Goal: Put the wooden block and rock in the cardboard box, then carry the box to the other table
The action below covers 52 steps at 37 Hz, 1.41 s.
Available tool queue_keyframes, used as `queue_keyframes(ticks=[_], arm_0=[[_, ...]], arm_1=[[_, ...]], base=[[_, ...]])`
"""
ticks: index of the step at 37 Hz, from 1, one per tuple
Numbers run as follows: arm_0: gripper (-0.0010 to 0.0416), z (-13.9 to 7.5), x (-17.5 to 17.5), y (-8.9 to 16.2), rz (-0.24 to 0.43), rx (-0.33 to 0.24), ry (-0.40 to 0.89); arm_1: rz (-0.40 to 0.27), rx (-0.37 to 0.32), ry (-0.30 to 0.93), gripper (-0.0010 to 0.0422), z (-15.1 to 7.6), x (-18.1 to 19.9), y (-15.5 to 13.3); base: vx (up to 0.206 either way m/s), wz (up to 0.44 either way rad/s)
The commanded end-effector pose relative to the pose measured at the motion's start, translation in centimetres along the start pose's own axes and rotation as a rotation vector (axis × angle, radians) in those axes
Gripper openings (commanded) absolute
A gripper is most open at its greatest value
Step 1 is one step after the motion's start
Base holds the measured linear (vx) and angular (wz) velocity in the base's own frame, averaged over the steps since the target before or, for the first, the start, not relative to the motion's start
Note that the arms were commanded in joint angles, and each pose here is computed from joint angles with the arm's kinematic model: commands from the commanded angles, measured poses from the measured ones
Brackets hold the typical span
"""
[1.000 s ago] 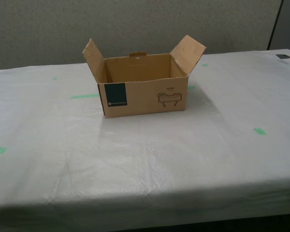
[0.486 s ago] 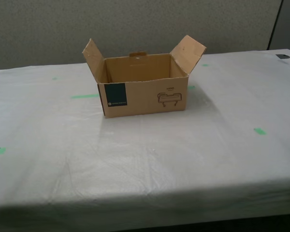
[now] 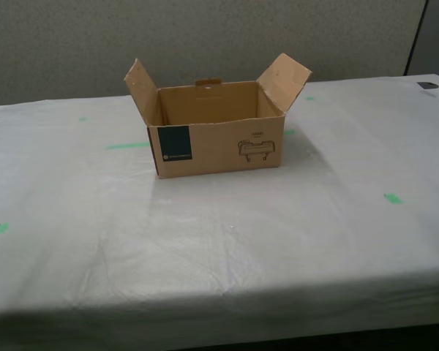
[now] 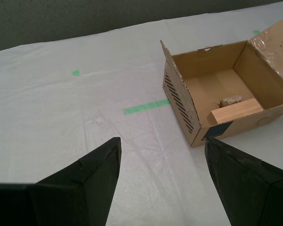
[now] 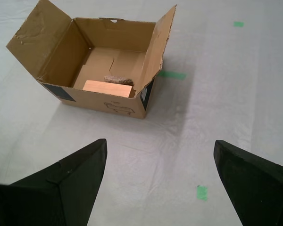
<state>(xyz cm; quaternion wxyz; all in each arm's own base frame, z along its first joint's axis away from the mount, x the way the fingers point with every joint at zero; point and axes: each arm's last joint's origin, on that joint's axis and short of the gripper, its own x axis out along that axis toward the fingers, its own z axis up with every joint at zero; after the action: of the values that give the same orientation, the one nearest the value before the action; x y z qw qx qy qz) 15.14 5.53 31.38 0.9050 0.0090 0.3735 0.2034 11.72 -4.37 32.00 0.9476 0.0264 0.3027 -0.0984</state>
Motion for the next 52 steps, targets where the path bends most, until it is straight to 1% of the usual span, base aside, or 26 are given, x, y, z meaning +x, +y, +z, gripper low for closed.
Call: queue_keyframes(ticks=[1,8,14,23,40,52], arm_0=[[0.0313,0.03,-0.03,-0.01,-0.002,0.005,-0.002],[0.0317,0.02,-0.02,-0.01,-0.002,0.017,-0.003],[0.0317,0.03,-0.03,-0.01,-0.002,0.015,-0.003],[0.0312,0.09,-0.03,0.00,-0.001,0.006,-0.008],[0.0284,0.09,-0.03,0.00,-0.001,0.007,-0.009],[0.0234,0.09,-0.03,0.00,-0.001,0.007,-0.009]], arm_1=[[0.002,-0.004,-0.005,0.0238,0.06,-0.02,0.00],[0.001,-0.008,-0.006,0.0238,0.07,-0.02,0.00],[0.002,-0.008,-0.003,0.0239,0.04,-0.02,0.00],[-0.006,-0.014,-0.004,0.0264,0.06,-0.02,-0.02],[-0.005,-0.014,-0.001,0.0299,0.02,-0.02,-0.02],[-0.005,-0.014,-0.001,0.0307,0.03,-0.02,-0.02]], base=[[0.000,0.000],[0.000,0.000],[0.000,0.000],[0.000,0.000],[0.000,0.000],[0.000,0.000]])
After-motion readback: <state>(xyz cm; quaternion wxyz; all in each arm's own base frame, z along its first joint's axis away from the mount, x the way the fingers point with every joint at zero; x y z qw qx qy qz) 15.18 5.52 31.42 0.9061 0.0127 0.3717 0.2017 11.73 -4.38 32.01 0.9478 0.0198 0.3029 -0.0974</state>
